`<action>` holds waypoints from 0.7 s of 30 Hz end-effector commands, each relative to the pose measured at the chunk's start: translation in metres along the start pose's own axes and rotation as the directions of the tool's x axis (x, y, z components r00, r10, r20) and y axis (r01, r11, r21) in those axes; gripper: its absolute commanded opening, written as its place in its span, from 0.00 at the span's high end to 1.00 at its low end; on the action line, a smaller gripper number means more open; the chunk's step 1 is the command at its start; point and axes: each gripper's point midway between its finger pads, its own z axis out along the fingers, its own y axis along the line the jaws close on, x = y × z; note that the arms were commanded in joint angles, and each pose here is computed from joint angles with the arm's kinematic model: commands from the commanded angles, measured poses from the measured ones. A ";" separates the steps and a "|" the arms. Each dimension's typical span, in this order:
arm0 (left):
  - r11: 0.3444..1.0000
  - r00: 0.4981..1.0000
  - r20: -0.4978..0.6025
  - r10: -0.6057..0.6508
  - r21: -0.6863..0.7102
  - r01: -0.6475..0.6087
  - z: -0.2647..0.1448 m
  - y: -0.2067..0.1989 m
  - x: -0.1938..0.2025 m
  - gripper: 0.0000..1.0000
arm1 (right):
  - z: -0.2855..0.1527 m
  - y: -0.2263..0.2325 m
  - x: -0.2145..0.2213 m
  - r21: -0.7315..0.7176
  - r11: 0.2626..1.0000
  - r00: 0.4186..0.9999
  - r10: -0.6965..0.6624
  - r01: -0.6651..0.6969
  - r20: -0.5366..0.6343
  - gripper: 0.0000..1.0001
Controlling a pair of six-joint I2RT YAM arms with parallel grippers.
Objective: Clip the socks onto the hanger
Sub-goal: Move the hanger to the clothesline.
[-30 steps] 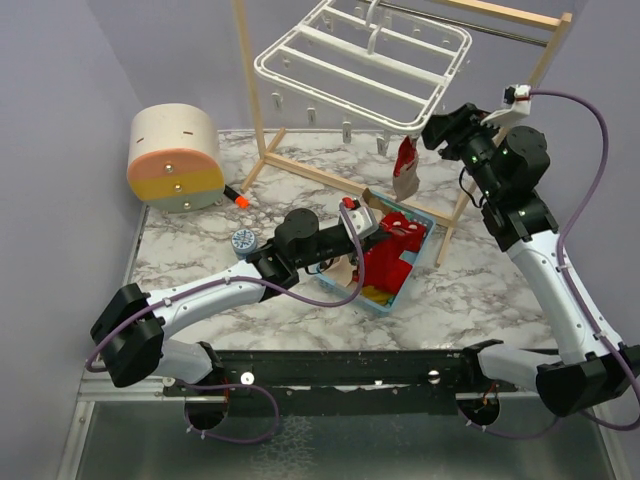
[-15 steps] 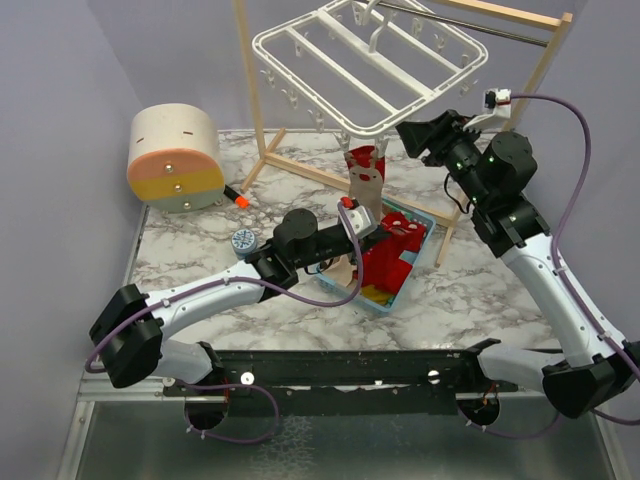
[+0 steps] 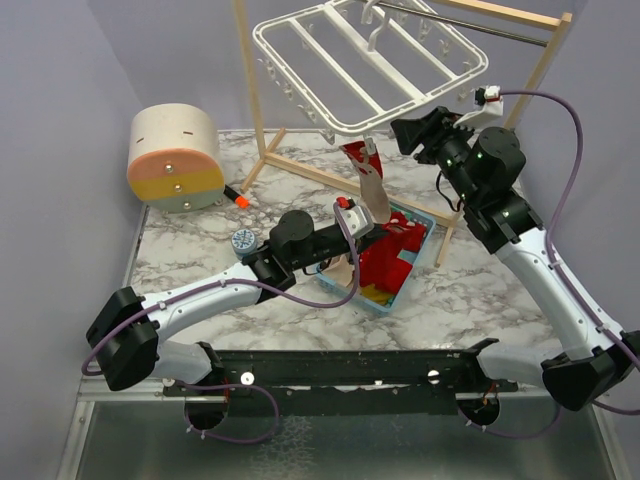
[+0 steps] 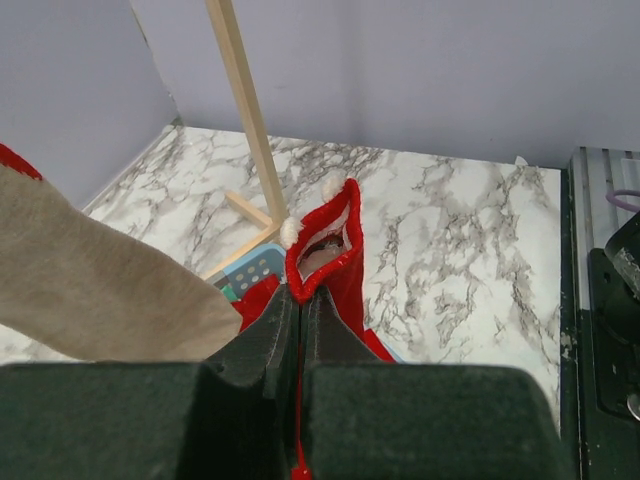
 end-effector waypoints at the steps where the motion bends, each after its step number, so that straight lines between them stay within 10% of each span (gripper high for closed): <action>1: 0.999 0.999 0.038 0.022 -0.026 -0.021 -0.004 0.003 -0.012 1.00 | 0.005 -0.005 -0.008 0.060 0.997 0.999 -0.048 0.047 0.016 0.40; 21: 0.998 0.998 0.028 0.048 -0.033 -0.047 -0.008 0.004 -0.006 1.00 | 0.006 -0.001 -0.013 0.063 0.996 0.998 -0.061 0.059 0.025 0.42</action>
